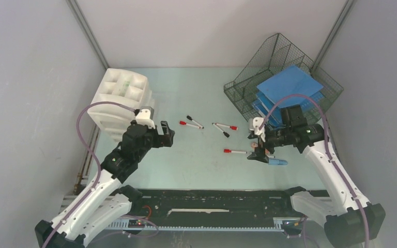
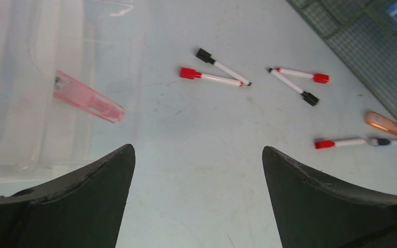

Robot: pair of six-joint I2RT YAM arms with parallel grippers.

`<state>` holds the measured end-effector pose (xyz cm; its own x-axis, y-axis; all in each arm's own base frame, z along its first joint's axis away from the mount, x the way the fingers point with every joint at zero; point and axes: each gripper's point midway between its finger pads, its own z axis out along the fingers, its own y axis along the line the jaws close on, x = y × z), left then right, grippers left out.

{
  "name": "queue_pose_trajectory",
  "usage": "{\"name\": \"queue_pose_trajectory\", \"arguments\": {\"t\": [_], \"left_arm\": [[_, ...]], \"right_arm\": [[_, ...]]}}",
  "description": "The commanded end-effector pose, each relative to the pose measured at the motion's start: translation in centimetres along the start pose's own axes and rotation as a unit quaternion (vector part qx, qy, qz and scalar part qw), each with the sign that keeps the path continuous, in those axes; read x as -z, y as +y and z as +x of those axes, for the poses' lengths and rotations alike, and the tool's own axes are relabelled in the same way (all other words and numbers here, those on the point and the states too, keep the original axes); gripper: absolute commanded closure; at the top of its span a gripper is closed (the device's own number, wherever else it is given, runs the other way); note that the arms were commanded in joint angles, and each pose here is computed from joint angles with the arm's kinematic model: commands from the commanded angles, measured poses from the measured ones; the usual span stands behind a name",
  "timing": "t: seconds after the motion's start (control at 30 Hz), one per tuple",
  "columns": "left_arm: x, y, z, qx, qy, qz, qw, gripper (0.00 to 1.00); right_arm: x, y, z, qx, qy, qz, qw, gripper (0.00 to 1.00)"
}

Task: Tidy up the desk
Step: Place the stationery in the drawer, then pick up the stationery from the center of the board.

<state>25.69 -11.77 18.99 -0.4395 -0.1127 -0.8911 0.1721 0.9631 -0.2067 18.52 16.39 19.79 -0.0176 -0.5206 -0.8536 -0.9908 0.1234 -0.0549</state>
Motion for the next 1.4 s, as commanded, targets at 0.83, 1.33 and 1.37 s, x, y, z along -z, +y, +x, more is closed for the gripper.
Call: {"name": "queue_pose_trajectory", "arguments": {"t": [0.83, 1.33, 1.37], "left_arm": [[6.7, 0.4, -2.8, -0.067, -0.053, 0.053, 0.995, 0.0], [6.0, 0.5, -2.5, -0.054, -0.039, 0.062, 0.996, 0.0], [5.9, 0.5, -2.5, -0.054, -0.038, 0.061, 0.996, 0.0]], "right_arm": [[-4.7, -8.4, 13.8, 0.062, 0.371, 0.069, 0.924, 0.36], [-5.1, -8.3, 16.5, -0.011, 0.382, 0.064, 0.922, 0.44], [-5.0, -8.5, 16.7, -0.013, 0.385, 0.066, 0.92, 0.44]]}}
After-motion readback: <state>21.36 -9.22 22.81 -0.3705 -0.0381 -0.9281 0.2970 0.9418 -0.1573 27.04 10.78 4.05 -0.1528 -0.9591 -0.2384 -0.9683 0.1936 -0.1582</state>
